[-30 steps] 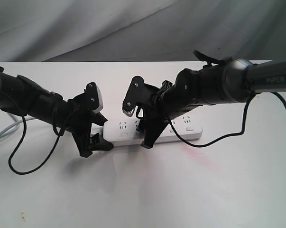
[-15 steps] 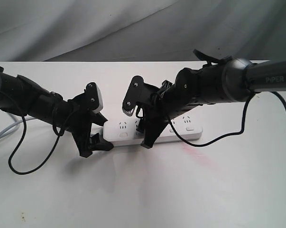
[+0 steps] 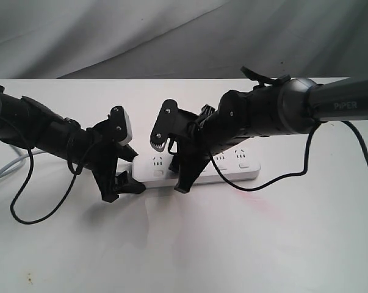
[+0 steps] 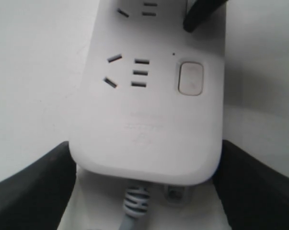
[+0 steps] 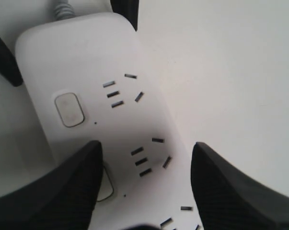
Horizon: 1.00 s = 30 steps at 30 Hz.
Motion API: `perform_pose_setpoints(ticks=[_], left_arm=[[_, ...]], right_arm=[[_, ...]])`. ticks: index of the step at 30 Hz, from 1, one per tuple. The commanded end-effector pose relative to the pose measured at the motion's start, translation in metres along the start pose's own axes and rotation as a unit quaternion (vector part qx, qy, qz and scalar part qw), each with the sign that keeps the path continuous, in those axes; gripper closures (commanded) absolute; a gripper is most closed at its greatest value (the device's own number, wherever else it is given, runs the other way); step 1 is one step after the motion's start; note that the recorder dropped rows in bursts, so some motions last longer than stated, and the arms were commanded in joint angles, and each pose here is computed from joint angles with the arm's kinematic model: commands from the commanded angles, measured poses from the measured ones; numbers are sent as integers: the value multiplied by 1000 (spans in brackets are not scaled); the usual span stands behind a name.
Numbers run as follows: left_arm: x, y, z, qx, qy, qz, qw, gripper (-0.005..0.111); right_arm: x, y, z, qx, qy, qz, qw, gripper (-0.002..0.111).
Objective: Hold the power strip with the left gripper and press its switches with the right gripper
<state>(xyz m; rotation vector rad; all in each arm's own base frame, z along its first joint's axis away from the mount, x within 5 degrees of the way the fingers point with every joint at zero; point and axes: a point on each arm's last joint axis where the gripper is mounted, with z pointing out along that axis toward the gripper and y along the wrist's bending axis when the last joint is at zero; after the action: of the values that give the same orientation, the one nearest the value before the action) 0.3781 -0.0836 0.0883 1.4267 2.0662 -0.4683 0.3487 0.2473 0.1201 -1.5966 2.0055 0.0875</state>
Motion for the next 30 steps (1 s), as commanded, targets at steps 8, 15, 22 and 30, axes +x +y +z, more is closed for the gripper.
perform_pose_setpoints(ticks=[8,15,22,30], left_arm=[[-2,-1,1,2,-1,6,1000,47],[-2,-1,1,2,-1,6,1000,47],[-2,-1,1,2,-1,6,1000,47],[-2,-1,1,2,-1,6,1000,47]], right_arm=[[11,19,8,-60,40,-16,997,55],[-8,6,-26,-20,0,-23,1000,55],[-23,-2,-61,5,-30,-32,999,55],[-26,-2,-72,0,-31,-23,999,55]])
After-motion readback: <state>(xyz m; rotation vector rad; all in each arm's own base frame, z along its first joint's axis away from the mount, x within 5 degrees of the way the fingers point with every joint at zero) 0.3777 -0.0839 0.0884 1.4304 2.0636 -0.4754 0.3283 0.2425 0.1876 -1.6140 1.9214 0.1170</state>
